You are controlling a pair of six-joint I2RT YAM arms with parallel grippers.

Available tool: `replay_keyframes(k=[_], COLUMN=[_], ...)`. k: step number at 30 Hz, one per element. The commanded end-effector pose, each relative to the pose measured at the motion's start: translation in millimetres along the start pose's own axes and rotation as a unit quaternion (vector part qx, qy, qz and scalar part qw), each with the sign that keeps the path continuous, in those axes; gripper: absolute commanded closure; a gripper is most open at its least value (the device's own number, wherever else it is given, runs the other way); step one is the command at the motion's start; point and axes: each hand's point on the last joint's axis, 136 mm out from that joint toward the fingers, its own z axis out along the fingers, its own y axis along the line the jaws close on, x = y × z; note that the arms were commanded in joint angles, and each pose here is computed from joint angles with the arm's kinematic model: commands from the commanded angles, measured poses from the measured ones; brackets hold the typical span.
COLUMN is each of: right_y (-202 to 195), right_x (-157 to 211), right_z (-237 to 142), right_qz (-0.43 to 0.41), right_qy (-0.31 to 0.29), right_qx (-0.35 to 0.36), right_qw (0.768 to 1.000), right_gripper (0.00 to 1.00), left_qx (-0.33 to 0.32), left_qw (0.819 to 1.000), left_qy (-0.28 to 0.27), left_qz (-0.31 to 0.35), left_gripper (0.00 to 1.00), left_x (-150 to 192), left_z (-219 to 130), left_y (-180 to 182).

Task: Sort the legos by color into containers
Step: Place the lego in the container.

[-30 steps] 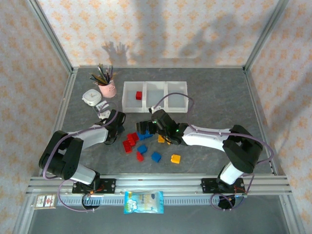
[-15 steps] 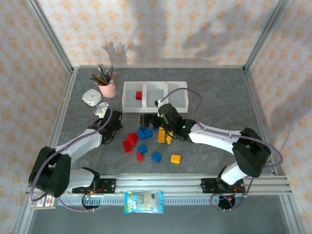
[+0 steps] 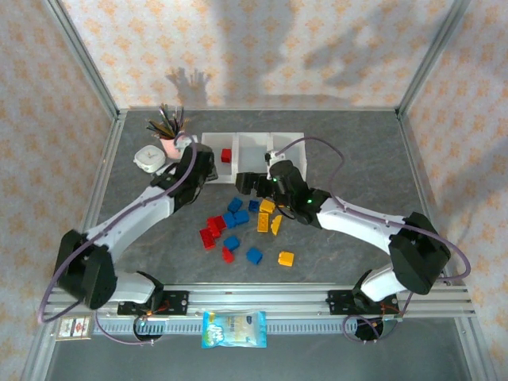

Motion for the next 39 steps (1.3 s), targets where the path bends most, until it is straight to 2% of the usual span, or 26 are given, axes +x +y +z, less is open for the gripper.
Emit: replay_keyframes(k=[1, 13, 16, 19, 22, 28, 33, 39], right_y=[-10.9, -20.0, -21.4, -21.3, -21.0, -21.6, -20.7, -15.8], right_x=[-14.6, -25.3, -25.4, -25.3, -26.6, -26.8, -28.1, -32.6], right_z=[-1.6, -1.2, -1.2, -1.3, -0.8, 0.0, -1.9, -4.7], right_qz=[0.012, 0.012, 0.011, 0.011, 0.010, 0.010, 0.013, 0.012], right_qy=[-0.035, -0.047, -0.048, -0.048, -0.050, -0.049, -0.052, -0.055], right_qx=[0.024, 0.035, 0.037, 0.036, 0.035, 0.036, 0.034, 0.027], right_qw=[0.999, 0.998, 0.998, 0.998, 0.998, 0.998, 0.998, 0.998], right_gripper=[0.00, 0.00, 0.00, 0.00, 0.00, 0.00, 0.00, 0.00], left_qx=[-0.005, -0.037, -0.064, -0.071, -0.033, -0.017, -0.027, -0.037], left_qw=[0.998, 0.995, 0.992, 0.991, 0.991, 0.991, 0.990, 0.990], left_qy=[0.015, 0.047, 0.070, 0.078, 0.100, 0.103, 0.111, 0.102], left_qz=[0.057, 0.081, 0.085, 0.088, 0.086, 0.078, 0.085, 0.092], left_gripper=[0.67, 0.66, 0.65, 0.64, 0.63, 0.61, 0.55, 0.49], left_x=[-2.1, -19.3, -8.7, -4.4, 8.4, 14.6, 16.6, 1.3], left_z=[25.1, 117.8, 144.7, 156.3, 163.7, 166.3, 167.4, 152.2], left_y=[-14.9, -29.5, -19.0, -15.2, -28.3, -32.3, -28.8, -27.0])
